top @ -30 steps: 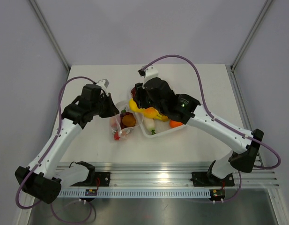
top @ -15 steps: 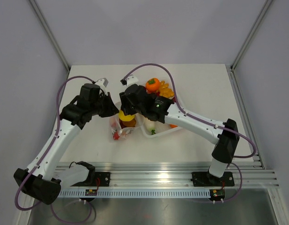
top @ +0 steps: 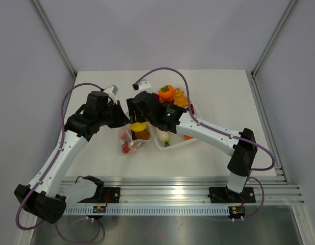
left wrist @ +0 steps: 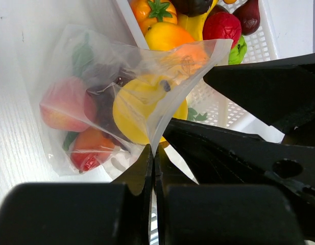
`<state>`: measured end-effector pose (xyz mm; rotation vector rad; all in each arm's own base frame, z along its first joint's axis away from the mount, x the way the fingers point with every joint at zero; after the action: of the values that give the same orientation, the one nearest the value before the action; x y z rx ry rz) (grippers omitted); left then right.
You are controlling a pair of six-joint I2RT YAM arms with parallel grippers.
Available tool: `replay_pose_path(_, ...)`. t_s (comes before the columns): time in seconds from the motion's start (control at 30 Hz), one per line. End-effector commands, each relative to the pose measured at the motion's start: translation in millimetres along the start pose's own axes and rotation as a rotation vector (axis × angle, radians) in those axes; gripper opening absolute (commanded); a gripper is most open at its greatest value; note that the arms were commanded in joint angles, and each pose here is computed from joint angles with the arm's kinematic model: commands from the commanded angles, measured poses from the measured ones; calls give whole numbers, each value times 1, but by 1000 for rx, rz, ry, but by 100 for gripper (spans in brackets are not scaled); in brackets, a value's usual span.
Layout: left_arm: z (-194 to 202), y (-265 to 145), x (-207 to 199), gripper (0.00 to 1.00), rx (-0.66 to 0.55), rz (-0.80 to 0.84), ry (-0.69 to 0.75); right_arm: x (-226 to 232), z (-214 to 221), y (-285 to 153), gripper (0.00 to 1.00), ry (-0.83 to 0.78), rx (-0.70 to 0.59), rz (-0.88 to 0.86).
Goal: Place the food in the zip-top bag and seal the zipper
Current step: Place the fake fruit in the zipper food storage bag.
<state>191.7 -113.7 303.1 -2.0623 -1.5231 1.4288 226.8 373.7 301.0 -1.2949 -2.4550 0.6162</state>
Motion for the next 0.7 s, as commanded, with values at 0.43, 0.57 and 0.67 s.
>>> replay_pose_path(0.43, -12, -15, -14, 0, -70, 64, 31, -46, 26, -43, 71, 7, 33, 156)
replay_pose_path(0.57, -11, -16, -13, 0, -70, 64, 29, -43, 41, -33, 72, -2, 91, 110)
replay_pose_path(0.67, -11, -17, -14, 0, -71, 65, 29, -40, 53, -23, 67, -10, 136, 109)
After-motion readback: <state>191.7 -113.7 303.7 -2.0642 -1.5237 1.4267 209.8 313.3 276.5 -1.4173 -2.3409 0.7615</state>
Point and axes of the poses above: each gripper's point midway between its finger pads, its own y axis out along the fingers, its own x axis along the line the jaws close on, z = x × y, the point moved 10 cm from there along -y, back along the fingers, and after that the axes turned 11 degrees about -y, right-handed, at the moved point
